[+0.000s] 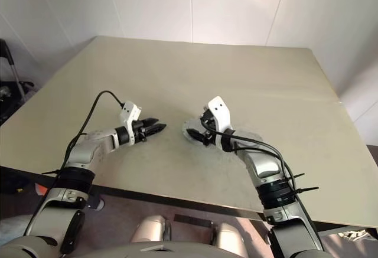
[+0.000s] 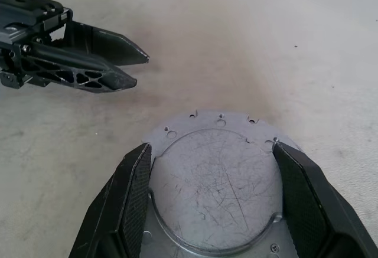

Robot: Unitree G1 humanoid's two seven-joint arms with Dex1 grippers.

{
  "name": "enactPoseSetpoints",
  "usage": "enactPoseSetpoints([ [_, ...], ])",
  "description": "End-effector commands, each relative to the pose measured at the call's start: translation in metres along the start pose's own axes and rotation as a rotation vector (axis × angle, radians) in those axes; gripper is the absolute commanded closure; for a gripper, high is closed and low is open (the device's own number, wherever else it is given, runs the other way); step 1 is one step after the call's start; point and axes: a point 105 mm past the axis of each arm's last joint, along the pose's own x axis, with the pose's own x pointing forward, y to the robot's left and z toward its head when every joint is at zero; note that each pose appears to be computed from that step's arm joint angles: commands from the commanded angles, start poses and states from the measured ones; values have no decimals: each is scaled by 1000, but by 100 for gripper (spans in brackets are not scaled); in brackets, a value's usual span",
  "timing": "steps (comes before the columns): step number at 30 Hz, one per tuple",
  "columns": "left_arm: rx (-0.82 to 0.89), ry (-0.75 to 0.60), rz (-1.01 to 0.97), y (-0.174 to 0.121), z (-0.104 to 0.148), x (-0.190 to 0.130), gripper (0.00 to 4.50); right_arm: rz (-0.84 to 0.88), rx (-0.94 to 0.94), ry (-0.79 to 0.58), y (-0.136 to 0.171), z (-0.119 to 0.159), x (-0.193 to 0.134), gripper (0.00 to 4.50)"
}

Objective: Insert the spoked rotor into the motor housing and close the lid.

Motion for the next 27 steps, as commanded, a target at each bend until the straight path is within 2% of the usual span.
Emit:
enactPoseSetpoints([
  [1,39,-23,-5,-3,10,0,186,21,-40,-149,3,39,-4,135],
  [18,34,-23,-11,-6,7,2,186,-51,-30,-35,-11,12,0,135],
  [27,32,-24,-1,-4,6,-1,186,13,-41,-5,-3,4,-6,135],
])
